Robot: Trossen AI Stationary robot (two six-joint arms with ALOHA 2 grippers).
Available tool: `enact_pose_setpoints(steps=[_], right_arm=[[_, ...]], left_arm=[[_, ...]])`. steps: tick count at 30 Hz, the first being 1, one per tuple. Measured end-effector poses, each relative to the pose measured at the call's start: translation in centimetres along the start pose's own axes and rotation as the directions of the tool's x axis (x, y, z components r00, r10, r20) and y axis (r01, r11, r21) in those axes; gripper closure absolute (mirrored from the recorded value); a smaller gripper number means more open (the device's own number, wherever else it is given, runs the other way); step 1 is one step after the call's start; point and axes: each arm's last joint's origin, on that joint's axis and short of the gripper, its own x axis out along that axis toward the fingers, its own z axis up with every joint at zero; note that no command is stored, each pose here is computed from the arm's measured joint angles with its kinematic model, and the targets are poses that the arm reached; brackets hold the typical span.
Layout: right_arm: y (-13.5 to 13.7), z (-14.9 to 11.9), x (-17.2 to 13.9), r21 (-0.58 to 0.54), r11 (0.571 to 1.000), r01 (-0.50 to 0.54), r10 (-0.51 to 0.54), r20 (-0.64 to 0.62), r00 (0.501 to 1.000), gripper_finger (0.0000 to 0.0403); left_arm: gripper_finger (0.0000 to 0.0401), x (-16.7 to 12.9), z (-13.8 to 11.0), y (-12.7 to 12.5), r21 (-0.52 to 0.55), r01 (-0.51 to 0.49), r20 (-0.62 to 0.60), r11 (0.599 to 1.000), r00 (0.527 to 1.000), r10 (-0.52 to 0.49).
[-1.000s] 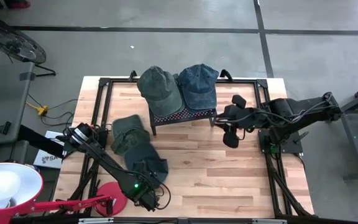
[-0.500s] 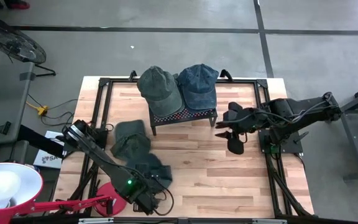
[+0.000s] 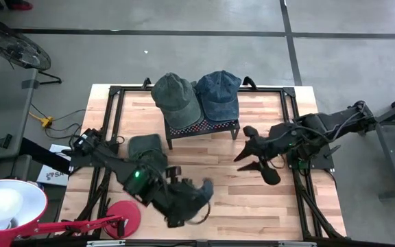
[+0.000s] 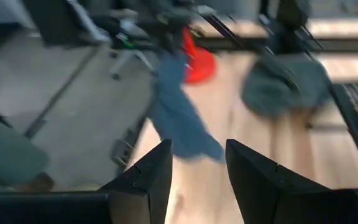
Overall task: Pick & Place hat
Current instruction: Stack the dark blue cap on top of the dark blue cap on the shelf
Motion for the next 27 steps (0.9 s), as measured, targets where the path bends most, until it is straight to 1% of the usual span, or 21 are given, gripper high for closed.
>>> enact_pose_setpoints(steps=[3,4,7,10,14,17,21,24,27], right_arm=[[0.7,0.5,-0.1,-0.067,0.995,-0.074,0.078,0.056,0.995,0.0261],[0.8,0.6,-0.1,-0.086,0.993,-0.084,0.090,0.067,0.994,0.0261],[1.0,0.7,-0.4,-0.134,0.987,-0.091,0.101,0.077,0.992,0.0261],[1.0,0.7,-0.9,-0.187,0.979,-0.084,0.100,0.081,0.992,0.0261],[0.8,0.7,-1.6,-0.255,0.967,-0.011,0.039,0.103,0.994,0.0260],[0.8,0.7,-1.7,-0.317,0.948,-0.020,0.055,0.103,0.993,0.0252],[0.8,0.5,-1.7,-0.363,0.931,-0.021,0.057,0.089,0.994,0.0223],[0.6,0.5,-1.4,-0.385,0.922,0.037,-0.002,0.093,0.996,0.0197],[0.4,0.4,-0.8,-0.457,0.883,0.106,-0.078,0.079,0.994,0.0173]], left_arm=[[0.0400,-0.2,2.1,1.4,-0.032,0.013,0.080,0.999,0.997,-0.010],[0.0400,-0.3,2.7,1.8,-0.041,0.020,0.100,0.999,0.995,-0.015],[0.0400,-0.1,4.3,2.9,-0.052,0.044,0.166,0.998,0.986,-0.035],[0.0400,0.2,5.3,3.8,-0.057,0.068,0.193,0.996,0.980,-0.055],[0.0401,0.4,6.1,4.9,-0.075,0.067,0.211,0.995,0.976,-0.050],[0.0401,0.6,6.5,5.7,-0.094,0.059,0.212,0.994,0.977,-0.038],[0.0401,0.8,6.9,6.4,-0.096,0.068,0.210,0.993,0.977,-0.047],[0.0401,0.9,7.2,6.9,-0.100,0.098,0.202,0.990,0.976,-0.076],[0.0401,1.0,7.5,7.3,-0.087,0.117,0.204,0.989,0.974,-0.097]])
